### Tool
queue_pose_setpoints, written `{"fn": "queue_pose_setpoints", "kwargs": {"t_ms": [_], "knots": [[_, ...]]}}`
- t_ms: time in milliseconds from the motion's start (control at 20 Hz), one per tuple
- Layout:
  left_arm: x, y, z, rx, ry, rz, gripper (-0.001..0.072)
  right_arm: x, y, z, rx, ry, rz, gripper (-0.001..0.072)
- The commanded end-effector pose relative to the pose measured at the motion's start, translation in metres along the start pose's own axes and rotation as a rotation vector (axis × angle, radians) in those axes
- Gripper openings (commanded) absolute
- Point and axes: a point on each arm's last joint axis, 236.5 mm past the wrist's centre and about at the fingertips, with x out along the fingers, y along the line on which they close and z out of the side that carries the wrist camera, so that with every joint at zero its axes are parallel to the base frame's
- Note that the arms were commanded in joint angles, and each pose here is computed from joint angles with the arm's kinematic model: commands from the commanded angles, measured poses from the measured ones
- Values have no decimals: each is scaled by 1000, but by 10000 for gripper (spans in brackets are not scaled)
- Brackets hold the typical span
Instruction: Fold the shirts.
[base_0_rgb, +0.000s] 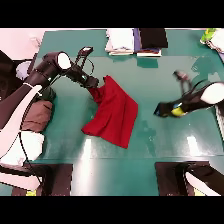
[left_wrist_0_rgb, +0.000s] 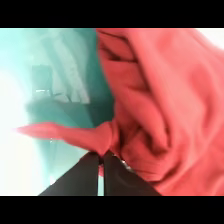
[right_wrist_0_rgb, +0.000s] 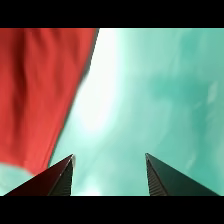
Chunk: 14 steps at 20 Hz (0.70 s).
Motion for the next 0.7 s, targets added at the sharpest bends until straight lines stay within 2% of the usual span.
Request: {"fn": "queue_pose_setpoints", "kwargs": {"t_ms": [0, 250, 500, 550, 600, 650], "knots": [[-5, 11, -4, 7, 19, 30, 27, 71, 28, -47, 103, 136, 132, 510], [-5, 11, -9, 9, 39, 32, 28, 123, 82, -61, 44, 208, 151, 507], [-6, 17, -18, 20, 80, 56, 27, 154, 99, -65, 14, 304, 96, 447], [-6, 18, -20, 22, 87, 59, 28, 157, 102, -63, 5, 311, 93, 408], [-6, 18, -20, 23, 89, 62, 27, 158, 103, -59, -3, 307, 88, 320], [-6, 19, -21, 23, 92, 63, 27, 158, 103, -55, -19, 297, 81, 192]]}}
